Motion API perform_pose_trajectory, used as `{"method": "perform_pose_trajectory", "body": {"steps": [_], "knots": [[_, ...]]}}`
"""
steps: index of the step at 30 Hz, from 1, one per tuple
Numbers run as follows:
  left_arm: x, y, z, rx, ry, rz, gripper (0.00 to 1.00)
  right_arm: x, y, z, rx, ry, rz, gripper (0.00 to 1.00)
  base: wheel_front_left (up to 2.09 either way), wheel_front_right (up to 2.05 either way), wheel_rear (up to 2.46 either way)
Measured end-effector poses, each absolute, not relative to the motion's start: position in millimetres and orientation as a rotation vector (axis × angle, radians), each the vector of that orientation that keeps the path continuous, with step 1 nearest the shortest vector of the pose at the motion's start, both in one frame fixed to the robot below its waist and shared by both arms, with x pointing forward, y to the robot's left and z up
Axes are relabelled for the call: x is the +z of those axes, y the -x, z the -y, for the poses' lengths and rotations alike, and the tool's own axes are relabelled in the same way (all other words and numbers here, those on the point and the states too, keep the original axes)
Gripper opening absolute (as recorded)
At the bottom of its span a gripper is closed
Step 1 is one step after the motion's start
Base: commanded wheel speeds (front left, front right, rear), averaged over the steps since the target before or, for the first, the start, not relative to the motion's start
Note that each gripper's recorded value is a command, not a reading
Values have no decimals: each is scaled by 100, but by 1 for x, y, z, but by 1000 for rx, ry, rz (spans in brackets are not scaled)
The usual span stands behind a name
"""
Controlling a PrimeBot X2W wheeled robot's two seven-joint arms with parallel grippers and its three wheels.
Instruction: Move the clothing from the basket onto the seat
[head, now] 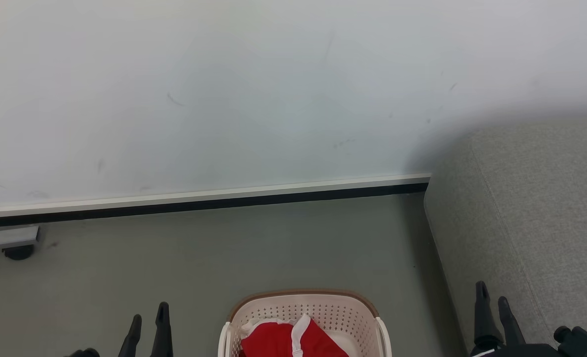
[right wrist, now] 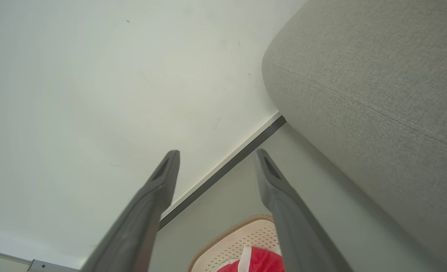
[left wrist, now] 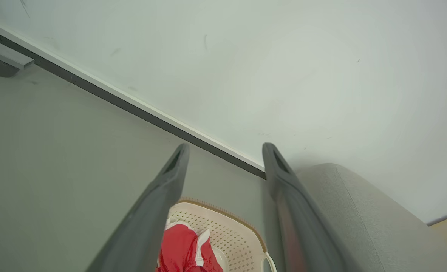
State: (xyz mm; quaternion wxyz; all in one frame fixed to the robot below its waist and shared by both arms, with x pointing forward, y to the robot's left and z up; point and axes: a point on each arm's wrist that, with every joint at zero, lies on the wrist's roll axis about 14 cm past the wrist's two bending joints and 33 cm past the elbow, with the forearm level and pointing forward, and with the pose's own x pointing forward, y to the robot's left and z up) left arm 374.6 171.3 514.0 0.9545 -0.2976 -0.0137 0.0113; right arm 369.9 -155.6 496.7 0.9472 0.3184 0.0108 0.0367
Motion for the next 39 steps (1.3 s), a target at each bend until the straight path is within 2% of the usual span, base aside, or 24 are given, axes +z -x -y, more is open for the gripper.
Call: {"method": "perform_pose_trajectory", "body": {"steps": [19, 39], "knots": [[523, -369, -171, -1, 334, 83, 100, 501, -369, 136, 153, -416, 2, 100, 0, 0, 0], [526, -370, -179, 16, 198, 114, 100, 496, -371, 123, 207, -245, 8, 100, 0, 0, 0]]}}
